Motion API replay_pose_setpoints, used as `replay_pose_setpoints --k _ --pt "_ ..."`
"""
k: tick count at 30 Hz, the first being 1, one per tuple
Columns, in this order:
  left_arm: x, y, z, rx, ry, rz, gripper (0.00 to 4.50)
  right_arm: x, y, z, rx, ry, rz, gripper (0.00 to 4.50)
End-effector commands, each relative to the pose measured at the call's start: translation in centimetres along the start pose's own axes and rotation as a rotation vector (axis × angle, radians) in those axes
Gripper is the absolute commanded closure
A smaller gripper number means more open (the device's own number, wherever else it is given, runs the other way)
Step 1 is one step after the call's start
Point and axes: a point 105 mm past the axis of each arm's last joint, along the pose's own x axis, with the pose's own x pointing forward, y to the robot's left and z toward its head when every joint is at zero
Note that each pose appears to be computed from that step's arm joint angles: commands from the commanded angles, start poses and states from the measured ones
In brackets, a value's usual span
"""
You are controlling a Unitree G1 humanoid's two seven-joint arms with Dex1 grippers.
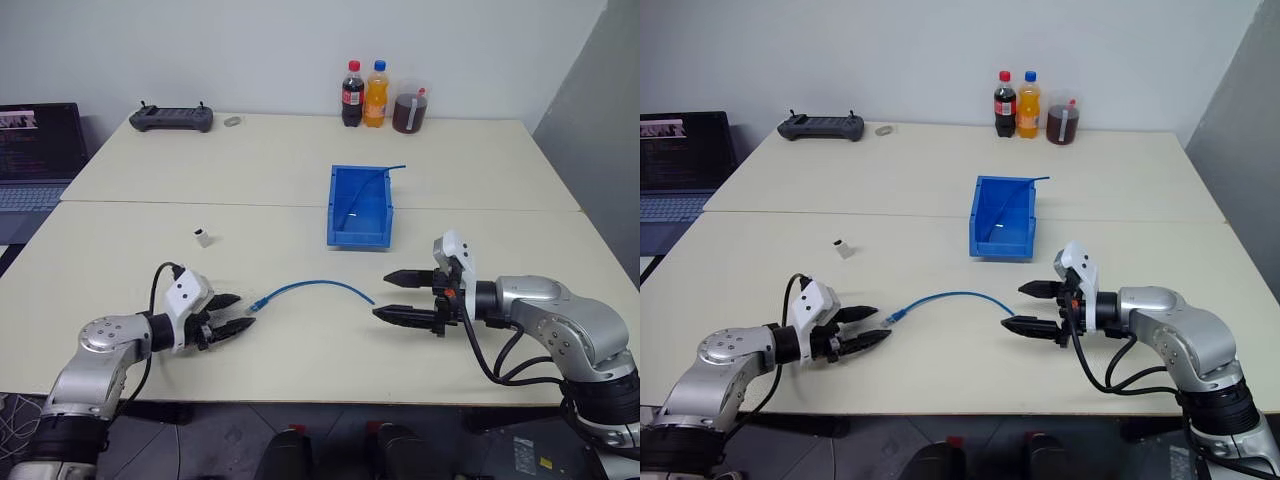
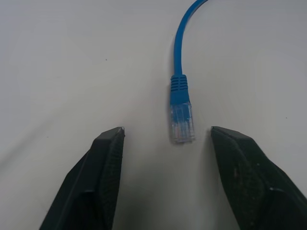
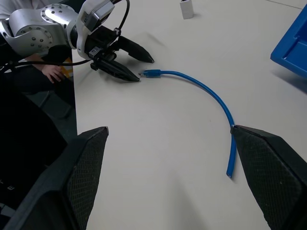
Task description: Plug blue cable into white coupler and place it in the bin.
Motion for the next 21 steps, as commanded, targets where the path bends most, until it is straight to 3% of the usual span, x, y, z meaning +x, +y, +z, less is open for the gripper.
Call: replay_pose_setpoints --k 1,10,15,21 --pt "0.8 -0.6 -0.2 -0.004 -0.004 -0.038 2.57 -0.3 -0.4 0.4 -0.036 -0.011 -0.031 0.16" --pt "1.0 -1.5 0.1 -0.022 -0.023 -0.076 4.24 -0.2 -1.3 0.8 -0.022 -0.036 -0.067 0.16" --pt "1.3 -1.4 1.2 -0.076 -0.071 -0.037 4.25 -0.2 -1.6 1.0 0.013 -0.062 -0.086 0.16" --pt "3.4 -4.1 7.3 -0.335 -0.286 -0.088 4.25 0.4 -0.6 2.8 0.131 -0.18 -0.059 0.16"
